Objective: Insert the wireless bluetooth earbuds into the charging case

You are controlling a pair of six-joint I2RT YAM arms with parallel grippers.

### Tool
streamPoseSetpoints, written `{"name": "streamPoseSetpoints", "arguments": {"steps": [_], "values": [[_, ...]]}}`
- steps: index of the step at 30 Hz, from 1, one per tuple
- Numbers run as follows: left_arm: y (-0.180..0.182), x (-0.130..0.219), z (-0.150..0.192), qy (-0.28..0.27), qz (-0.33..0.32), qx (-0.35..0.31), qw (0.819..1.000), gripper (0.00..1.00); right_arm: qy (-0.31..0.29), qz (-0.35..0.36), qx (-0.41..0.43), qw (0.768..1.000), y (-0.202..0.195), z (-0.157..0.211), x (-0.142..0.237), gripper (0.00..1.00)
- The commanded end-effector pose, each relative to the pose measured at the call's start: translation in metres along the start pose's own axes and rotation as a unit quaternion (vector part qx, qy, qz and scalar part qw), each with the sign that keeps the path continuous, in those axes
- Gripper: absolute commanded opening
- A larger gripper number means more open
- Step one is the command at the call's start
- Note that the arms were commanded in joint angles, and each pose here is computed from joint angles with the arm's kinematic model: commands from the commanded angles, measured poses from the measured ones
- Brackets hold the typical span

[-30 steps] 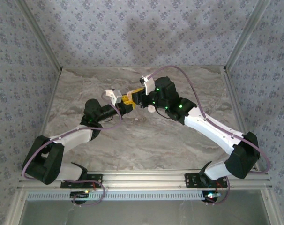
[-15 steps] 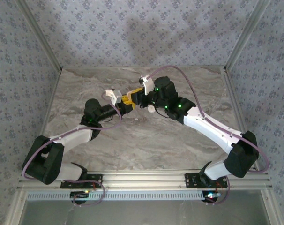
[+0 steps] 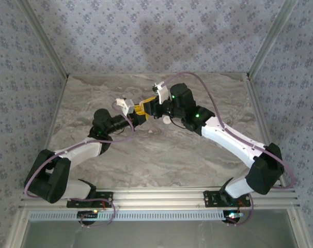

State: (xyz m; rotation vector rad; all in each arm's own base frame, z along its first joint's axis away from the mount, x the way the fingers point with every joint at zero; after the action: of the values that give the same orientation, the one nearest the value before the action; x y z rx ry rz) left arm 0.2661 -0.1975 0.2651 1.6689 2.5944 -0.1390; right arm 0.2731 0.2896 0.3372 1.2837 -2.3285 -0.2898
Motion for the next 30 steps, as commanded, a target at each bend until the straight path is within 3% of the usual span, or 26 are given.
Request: {"name": "streamPoseSetpoints", "arguments": {"steps": [1,15,23,30], "values": [[-0.006,-0.003,-0.040,-0.065,0.014,-0.054,0.996,0.20,0.050,-0.041,-0.020,0.998,0.004,0.016,-0.012,0.21],[-0.007,-0.003,-0.045,-0.069,0.014,-0.058,0.996,0.20,0.082,-0.052,-0.027,0.995,0.002,0.028,-0.014,0.21],[-0.014,-0.003,-0.046,-0.070,0.035,-0.079,0.994,0.20,0.069,-0.086,0.044,0.993,0.007,0.029,-0.003,0.24],[-0.019,-0.002,-0.049,-0.067,0.044,-0.092,0.993,0.20,0.074,-0.099,0.049,0.991,-0.002,0.028,0.002,0.25]]}}
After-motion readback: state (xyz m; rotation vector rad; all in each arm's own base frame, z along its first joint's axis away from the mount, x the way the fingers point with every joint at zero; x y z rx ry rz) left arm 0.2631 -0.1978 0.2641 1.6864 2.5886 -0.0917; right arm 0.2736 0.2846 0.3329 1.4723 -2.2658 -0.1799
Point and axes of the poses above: each hand's point on the last joint's axis, 136 mm out from that joint toward the fingers, its own x axis back along the fingers, its own y axis along the line the jaws close on, z = x × y, the point moved 8 cm from there along x, back along the fingers, and after that the axes turned 4 degrees about -x, right-handed, at the moved point
